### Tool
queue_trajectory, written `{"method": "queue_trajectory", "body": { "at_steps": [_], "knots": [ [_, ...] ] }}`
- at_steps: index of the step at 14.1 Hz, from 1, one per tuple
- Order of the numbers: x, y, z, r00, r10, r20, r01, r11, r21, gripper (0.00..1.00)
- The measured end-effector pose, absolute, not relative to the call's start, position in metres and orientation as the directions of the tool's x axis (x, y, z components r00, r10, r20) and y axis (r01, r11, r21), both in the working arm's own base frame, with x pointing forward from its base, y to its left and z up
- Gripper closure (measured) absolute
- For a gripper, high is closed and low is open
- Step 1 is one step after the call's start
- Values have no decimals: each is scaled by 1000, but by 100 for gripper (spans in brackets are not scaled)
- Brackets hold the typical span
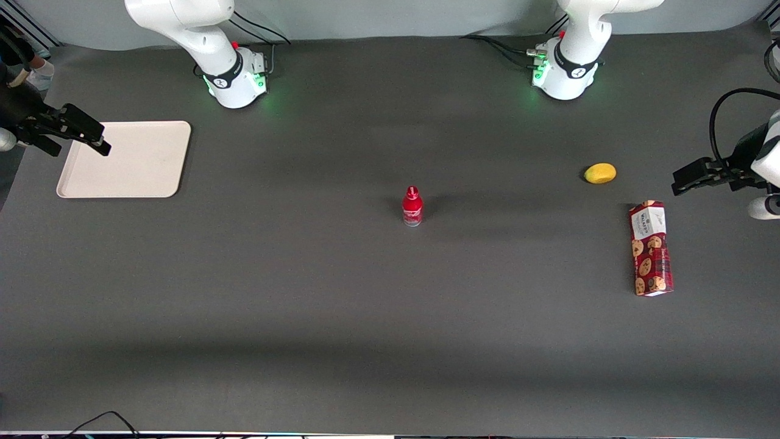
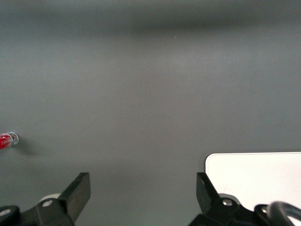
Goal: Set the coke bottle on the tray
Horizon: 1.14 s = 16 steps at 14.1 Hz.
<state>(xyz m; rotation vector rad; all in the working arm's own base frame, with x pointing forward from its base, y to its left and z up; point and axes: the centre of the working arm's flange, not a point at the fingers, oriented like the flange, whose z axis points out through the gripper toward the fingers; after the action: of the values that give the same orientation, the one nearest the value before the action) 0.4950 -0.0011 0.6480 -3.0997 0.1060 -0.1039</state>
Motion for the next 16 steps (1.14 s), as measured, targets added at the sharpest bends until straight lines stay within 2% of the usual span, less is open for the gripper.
{"method": "queue_trajectory", "body": {
  "at_steps": [16],
  "knots": [
    [493,9,643,999,-6,36,-7,-999,31,0]
  ]
}}
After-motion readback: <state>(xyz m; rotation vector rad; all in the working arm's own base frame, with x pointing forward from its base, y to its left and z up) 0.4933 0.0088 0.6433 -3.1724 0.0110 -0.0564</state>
